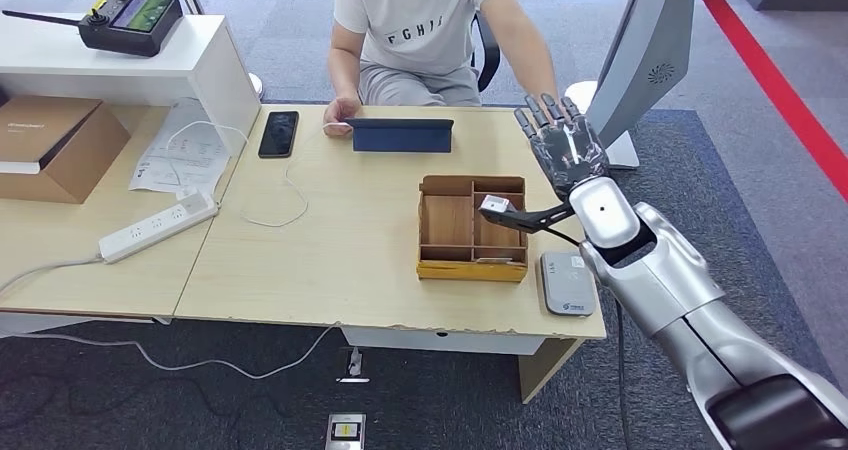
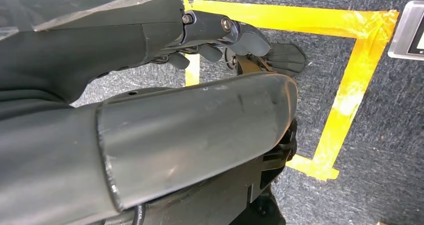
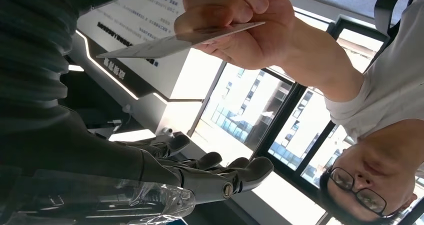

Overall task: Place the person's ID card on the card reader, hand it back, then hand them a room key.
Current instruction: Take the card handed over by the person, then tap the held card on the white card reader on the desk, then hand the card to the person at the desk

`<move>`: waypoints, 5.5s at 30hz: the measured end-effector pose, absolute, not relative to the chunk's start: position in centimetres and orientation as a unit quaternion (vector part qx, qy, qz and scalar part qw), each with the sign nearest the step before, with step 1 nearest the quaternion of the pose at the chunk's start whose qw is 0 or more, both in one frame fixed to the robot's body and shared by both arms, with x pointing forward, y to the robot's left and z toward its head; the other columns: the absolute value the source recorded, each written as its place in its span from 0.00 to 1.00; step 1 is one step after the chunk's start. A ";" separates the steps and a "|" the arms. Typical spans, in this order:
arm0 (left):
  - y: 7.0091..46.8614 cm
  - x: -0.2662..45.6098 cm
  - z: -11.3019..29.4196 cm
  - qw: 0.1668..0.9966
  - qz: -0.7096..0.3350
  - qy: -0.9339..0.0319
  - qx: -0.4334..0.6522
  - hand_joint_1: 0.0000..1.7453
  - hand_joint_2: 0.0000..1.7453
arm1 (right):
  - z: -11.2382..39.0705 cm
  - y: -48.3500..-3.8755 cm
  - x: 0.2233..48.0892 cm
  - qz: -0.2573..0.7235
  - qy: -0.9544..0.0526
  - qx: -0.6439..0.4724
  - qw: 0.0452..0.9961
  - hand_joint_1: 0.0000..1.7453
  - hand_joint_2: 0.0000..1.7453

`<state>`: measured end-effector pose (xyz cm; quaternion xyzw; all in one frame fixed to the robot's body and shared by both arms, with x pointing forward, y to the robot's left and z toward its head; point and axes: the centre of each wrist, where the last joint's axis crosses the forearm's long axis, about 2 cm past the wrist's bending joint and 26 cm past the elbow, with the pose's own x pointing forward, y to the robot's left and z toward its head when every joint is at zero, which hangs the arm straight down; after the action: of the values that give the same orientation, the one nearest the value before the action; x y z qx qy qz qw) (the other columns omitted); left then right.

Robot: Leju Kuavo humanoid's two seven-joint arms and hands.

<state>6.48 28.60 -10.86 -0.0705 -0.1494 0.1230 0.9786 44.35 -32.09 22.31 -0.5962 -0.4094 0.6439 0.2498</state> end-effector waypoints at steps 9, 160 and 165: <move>28.5 6.4 -10.9 0.979 0.117 -0.152 -0.072 0.00 0.00 | 22.5 -32.0 44.5 0.640 -0.412 -0.598 0.253 1.00 1.00; 27.9 6.4 -10.9 0.982 0.087 -0.151 -0.077 0.00 0.00 | 24.6 -32.7 45.0 0.518 -0.574 -0.452 0.446 1.00 1.00; 27.9 6.4 -10.9 0.981 0.087 -0.153 -0.078 0.00 0.00 | 24.4 -32.6 45.1 0.519 -0.570 -0.451 0.449 1.00 1.00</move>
<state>6.43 27.86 -10.85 -0.0775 -0.1526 0.0868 0.9814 45.08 -32.58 24.38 -0.4506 -0.5704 0.5193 0.4493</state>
